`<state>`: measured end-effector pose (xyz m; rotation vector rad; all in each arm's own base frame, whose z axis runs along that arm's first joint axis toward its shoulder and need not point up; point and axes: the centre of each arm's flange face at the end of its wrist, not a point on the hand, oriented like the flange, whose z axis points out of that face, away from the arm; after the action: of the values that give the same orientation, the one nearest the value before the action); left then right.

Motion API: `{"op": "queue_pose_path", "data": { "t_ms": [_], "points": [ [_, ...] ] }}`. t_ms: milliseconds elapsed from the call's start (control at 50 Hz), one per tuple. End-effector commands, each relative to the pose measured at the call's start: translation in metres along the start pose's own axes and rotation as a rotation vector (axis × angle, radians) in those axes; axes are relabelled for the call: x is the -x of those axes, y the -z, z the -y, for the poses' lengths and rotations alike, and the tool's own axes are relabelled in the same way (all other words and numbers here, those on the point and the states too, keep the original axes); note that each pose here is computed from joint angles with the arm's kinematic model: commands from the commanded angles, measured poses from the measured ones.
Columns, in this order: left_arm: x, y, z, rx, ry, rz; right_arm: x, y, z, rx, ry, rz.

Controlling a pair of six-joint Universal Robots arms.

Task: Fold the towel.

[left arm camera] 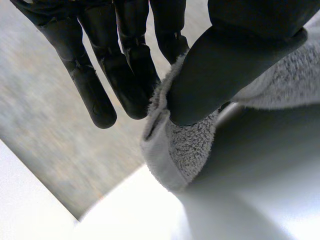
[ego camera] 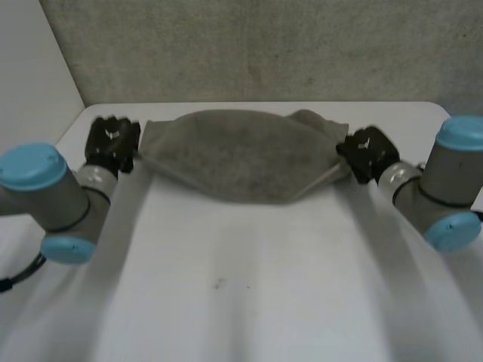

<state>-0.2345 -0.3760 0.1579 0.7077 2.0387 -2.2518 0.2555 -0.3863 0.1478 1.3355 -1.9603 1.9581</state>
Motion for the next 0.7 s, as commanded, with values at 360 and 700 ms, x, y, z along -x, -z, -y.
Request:
{"op": "queue_pose_path", "data": {
  "t_ms": [360, 700],
  "points": [
    [0.022, 0.143, 0.069, 0.007, -0.149, -0.066, -0.026, 0.149, 0.055, 0.109, 0.065, -0.022],
    [0.036, 0.145, 0.061, 0.059, -0.144, -0.048, -0.044, 0.146, 0.045, 0.156, 0.072, -0.01]
  ]
}}
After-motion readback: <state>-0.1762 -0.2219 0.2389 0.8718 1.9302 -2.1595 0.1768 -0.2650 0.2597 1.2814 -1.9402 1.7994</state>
